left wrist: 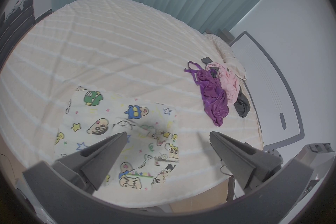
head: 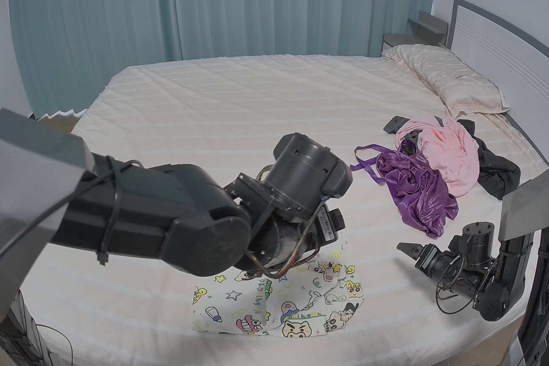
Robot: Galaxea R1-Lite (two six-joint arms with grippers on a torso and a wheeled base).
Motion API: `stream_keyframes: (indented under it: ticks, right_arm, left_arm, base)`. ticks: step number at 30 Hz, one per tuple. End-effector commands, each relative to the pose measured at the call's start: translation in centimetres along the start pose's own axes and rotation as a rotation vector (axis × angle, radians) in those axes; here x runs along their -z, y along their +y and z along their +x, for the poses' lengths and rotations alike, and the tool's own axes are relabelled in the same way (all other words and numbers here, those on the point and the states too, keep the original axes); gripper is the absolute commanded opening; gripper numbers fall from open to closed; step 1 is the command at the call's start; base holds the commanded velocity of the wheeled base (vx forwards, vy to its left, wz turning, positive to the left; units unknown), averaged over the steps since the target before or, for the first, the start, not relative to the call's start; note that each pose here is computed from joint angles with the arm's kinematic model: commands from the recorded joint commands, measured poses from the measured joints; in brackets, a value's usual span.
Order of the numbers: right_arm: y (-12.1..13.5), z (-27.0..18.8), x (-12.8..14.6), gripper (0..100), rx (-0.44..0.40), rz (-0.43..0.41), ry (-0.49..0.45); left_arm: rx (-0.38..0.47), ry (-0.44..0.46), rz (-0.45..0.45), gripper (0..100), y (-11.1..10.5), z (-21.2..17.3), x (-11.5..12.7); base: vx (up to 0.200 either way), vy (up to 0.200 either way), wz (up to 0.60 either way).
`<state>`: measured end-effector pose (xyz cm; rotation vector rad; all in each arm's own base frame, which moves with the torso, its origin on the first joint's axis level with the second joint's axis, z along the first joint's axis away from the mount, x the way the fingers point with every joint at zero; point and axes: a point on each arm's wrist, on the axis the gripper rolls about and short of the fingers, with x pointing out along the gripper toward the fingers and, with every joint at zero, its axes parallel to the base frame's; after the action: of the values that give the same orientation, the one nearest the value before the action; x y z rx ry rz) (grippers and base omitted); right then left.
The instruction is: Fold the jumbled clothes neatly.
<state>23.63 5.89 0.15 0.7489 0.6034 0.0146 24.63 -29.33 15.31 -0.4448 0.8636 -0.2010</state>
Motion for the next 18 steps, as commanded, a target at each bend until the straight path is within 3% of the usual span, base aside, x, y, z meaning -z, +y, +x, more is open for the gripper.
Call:
stream_keyframes:
  ticks: [1,10,12,15,18]
  right_arm:
    - [0.0,-0.2,0.2,100,-0.001,-0.003,0.006]
    - [0.1,-0.3,0.7,100,-0.003,-0.01,0.03]
    - [0.1,-0.3,0.7,100,0.002,-0.008,0.032]
    - [0.0,-0.3,0.8,100,0.006,-0.004,0.034]
    - [-0.1,-0.3,0.8,100,0.007,-0.006,0.037]
  left_arm:
    - [-0.026,-0.008,-0.049,100,3.4,-3.3,-0.8]
    - [-0.106,0.053,-0.249,100,12.1,-4.9,-0.7]
    - [-0.138,0.072,-0.287,100,13.2,-4.7,-0.3]
    - [-0.165,0.118,-0.329,100,14.3,-4.6,0.9]
    - [-0.133,0.158,-0.36,100,15.0,-4.9,1.6]
  base:
    - [0.0,0.0,0.0]
    - [0.0,0.0,0.0]
    - [0.0,0.0,0.0]
    - [-0.2,0.0,0.0]
    - [-0.2,0.0,0.0]
